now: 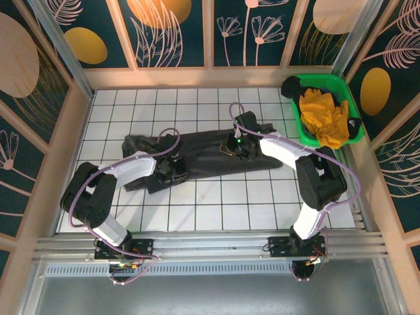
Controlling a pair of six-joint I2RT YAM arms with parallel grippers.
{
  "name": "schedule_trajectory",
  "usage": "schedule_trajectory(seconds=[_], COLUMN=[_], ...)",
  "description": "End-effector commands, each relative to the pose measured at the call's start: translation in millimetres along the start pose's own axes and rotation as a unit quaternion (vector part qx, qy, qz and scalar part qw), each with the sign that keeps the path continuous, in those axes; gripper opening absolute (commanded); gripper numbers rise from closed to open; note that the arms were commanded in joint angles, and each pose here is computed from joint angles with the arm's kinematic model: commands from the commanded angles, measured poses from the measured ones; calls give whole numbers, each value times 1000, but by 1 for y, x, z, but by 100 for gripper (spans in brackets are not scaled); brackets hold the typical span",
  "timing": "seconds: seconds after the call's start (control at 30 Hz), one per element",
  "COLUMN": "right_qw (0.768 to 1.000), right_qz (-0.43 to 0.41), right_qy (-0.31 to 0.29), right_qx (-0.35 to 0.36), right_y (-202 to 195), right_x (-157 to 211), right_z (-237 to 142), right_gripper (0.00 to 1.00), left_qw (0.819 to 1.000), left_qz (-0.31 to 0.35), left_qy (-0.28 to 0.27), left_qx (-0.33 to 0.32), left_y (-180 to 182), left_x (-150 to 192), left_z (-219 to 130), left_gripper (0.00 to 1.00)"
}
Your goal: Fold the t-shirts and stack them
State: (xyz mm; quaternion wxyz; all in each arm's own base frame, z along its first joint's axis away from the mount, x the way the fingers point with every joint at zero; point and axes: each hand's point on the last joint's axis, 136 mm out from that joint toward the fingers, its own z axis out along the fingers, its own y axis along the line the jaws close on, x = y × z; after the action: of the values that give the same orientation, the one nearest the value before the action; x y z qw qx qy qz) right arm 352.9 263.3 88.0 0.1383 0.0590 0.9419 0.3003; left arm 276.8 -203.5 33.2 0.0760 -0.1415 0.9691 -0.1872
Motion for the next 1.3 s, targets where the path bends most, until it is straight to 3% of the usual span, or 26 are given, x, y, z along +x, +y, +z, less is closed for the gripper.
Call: schedule_trajectory(seconds=[0.0, 0.07, 0.2, 0.27, 0.37, 0.53, 0.63, 1.0, 1.27], right_qw=[1000, 1000, 1000, 1000, 1000, 1000, 998, 997, 998], right_qz=[4, 4, 5, 5, 4, -7, -26, -41, -37], right_qy=[-13, -12, -11, -11, -11, -7, 3, 11, 11], right_qx=[-5, -4, -2, -2, -4, -22, -54, -59, -54], right_y=[3, 2, 0, -1, -1, 7, 21, 27, 23], right_x=[-9, -8, -7, -6, -6, -5, -3, 1, 5], right_z=[-3, -3, -2, -2, -2, -3, -4, -8, -9], right_gripper=[20, 20, 20, 20, 20, 20, 21, 25, 25], left_qw=[1000, 999, 999, 999, 998, 993, 988, 976, 978], left_qz=[15, 19, 32, 34, 22, -51, -110, -151, -153], left_qy=[27, 30, 7, -18, -53, -75, -73, -76, -87], left_qx=[-2, -4, 24, 37, 1, -76, -80, -140, -114], left_y=[-5, -4, -18, -25, -10, 55, 90, 141, 141], left_x=[11, 14, 7, 1, -4, 6, 13, 24, 21], left_z=[-2, -3, -21, -38, -60, -76, -73, -58, -35], left_gripper=[0, 0, 19, 33, 52, 52, 51, 50, 44])
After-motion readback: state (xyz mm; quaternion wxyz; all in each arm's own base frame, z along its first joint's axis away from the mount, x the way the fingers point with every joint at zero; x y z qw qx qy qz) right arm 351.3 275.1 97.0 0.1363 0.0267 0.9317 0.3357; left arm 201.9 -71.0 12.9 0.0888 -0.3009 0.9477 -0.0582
